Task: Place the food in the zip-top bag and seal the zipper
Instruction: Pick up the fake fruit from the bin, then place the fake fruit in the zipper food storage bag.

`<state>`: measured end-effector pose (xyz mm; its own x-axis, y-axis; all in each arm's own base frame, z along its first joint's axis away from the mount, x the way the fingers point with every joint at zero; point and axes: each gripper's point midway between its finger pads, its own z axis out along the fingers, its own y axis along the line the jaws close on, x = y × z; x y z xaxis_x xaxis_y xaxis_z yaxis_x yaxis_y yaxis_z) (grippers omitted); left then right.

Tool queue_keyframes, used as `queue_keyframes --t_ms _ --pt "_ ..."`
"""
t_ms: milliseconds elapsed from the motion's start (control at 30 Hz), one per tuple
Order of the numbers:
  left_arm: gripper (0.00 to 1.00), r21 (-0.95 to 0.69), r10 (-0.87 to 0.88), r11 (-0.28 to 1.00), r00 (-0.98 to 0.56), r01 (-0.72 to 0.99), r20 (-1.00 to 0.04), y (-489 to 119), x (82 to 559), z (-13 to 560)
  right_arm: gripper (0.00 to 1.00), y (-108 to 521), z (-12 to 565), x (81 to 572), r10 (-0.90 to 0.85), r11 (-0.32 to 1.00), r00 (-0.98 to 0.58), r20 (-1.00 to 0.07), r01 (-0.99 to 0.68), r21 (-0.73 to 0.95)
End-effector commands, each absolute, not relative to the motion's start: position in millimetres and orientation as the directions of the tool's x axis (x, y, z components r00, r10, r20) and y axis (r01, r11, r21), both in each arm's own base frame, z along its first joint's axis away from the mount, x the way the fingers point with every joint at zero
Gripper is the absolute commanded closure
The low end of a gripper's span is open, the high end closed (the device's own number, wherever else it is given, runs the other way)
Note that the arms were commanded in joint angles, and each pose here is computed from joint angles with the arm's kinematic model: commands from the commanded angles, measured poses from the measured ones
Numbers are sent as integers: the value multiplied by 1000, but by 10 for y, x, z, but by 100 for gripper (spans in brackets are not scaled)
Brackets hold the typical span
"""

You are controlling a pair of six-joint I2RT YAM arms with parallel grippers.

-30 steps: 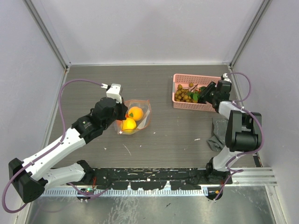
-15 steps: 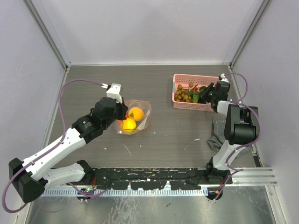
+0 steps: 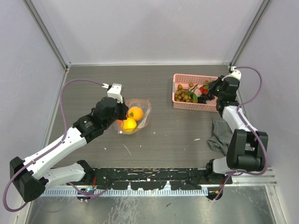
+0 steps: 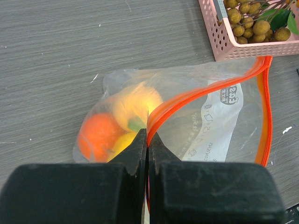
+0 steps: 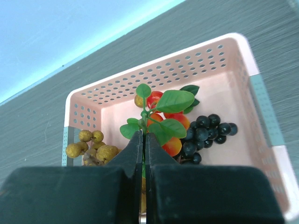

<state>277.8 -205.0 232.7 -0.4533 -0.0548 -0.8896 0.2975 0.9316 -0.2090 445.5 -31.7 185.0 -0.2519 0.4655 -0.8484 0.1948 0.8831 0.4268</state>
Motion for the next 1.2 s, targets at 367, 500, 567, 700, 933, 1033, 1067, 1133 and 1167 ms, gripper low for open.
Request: queue_keyframes --t_ms 367,500,567,700,933,1033,1067,1133,1167 --pt "100 -239 -110 927 -398 290 -911 -2039 2831 2551 100 248 2794 3755 344 939 -135 -929 76 336" --pt "100 -241 -111 926 -401 291 -909 -2045 2830 2545 100 541 2971 3559 330 941 -133 -934 -27 337" --pt "100 -239 -109 927 -403 288 -909 -2044 2832 2535 100 701 3043 3472 320 938 -139 -937 -90 334" --pt "100 -241 -109 928 -410 285 -906 -2056 2842 2514 100 1074 3080 3309 292 915 -157 -943 -240 323" --pt "100 -251 -114 928 -432 275 -895 -2089 2864 2480 100 1603 3191 3040 238 864 -141 -961 -421 275" --pt "100 -258 -120 927 -440 270 -890 -2100 2870 2474 100 1804 3327 2917 244 821 -114 -963 -505 267" --pt "100 -262 -122 927 -442 269 -888 -2106 2870 2468 100 1876 3366 2878 247 802 -113 -962 -533 268" --pt "100 -272 -131 925 -447 267 -885 -2113 2871 2472 100 2038 3450 2780 254 757 -111 -961 -595 269" --pt "100 -276 -135 923 -448 267 -884 -2118 2870 2477 100 2130 3500 2719 259 728 -111 -960 -630 269"
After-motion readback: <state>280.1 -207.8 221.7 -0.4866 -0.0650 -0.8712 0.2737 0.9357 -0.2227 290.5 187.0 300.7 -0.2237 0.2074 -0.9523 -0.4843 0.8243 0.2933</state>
